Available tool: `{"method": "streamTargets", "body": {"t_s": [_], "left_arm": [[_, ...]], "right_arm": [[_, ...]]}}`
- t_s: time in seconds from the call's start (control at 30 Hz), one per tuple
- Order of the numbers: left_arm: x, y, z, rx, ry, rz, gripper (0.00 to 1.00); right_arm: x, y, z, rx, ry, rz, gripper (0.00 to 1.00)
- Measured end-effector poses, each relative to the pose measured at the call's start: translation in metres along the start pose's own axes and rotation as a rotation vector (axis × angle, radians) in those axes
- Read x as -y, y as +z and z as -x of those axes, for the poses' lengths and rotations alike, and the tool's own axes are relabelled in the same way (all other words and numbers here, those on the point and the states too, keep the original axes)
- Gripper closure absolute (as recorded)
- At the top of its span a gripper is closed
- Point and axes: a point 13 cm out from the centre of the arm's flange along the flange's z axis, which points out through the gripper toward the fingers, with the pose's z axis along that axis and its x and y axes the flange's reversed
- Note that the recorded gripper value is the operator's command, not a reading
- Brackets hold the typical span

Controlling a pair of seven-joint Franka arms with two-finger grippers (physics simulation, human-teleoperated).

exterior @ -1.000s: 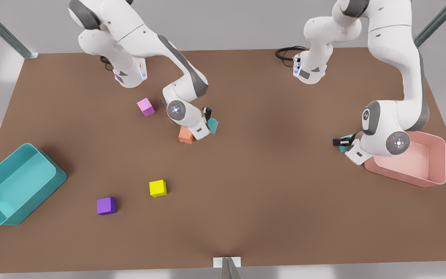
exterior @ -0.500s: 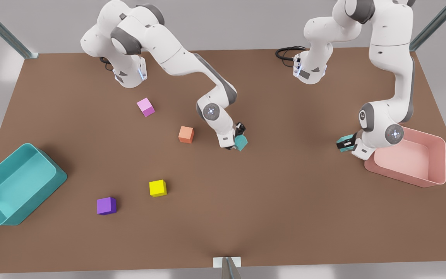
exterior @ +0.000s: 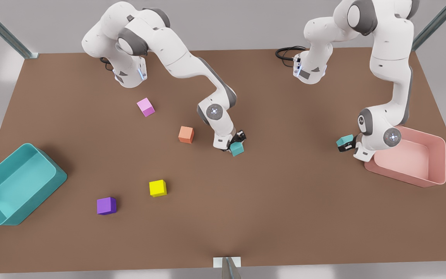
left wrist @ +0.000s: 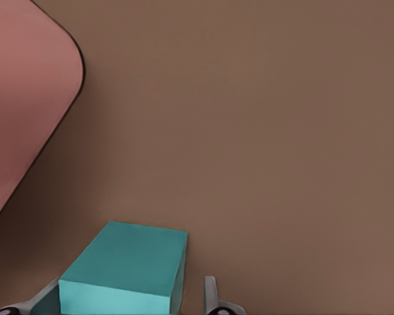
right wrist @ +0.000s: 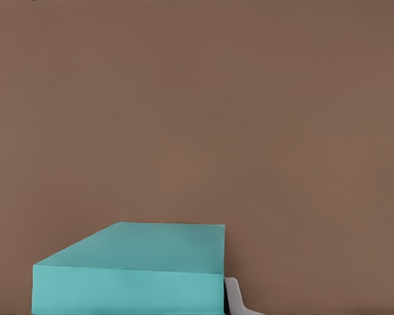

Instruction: Stack the two blue cubes on top of each other

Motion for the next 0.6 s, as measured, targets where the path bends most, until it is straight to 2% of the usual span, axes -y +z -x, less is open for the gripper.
{"method": "streamTargets", "body": {"t_s": [0.03,0.07,0.1,0.13,0.27,0.43,0.53,0.6], "left_arm": [[0.0,0.005,0.001,0.001,-0.002,0.001,0.0],[0.0,0.007,0.003,0.006,-0.004,0.001,0.3],[0.0,0.007,0.005,0.012,-0.005,0.001,0.48],[0.0,0.007,0.006,0.017,-0.008,0.0,0.59],[0.005,-0.02,0.011,0.065,-0.013,-0.001,0.59],[0.069,-0.116,0.036,0.14,0.066,-0.016,0.57],[0.114,-0.171,0.045,0.162,0.122,-0.023,0.57],[0.139,-0.183,0.048,0.146,0.152,-0.015,0.57]], "right_arm": [[0.001,0.003,0.0,-0.001,0.018,-0.002,0.0],[0.001,0.006,-0.001,-0.003,0.035,-0.001,0.0],[0.001,0.008,-0.001,-0.005,0.05,0.001,0.0],[0.001,0.009,-0.001,-0.006,0.062,0.004,0.0],[0.0,0.009,0.0,-0.007,0.093,0.015,0.0],[-0.003,-0.014,0.014,0.009,0.118,0.034,0.0],[0.001,-0.065,0.044,0.031,0.152,0.066,0.0],[0.034,-0.134,0.085,0.05,0.199,0.089,0.0]]}}
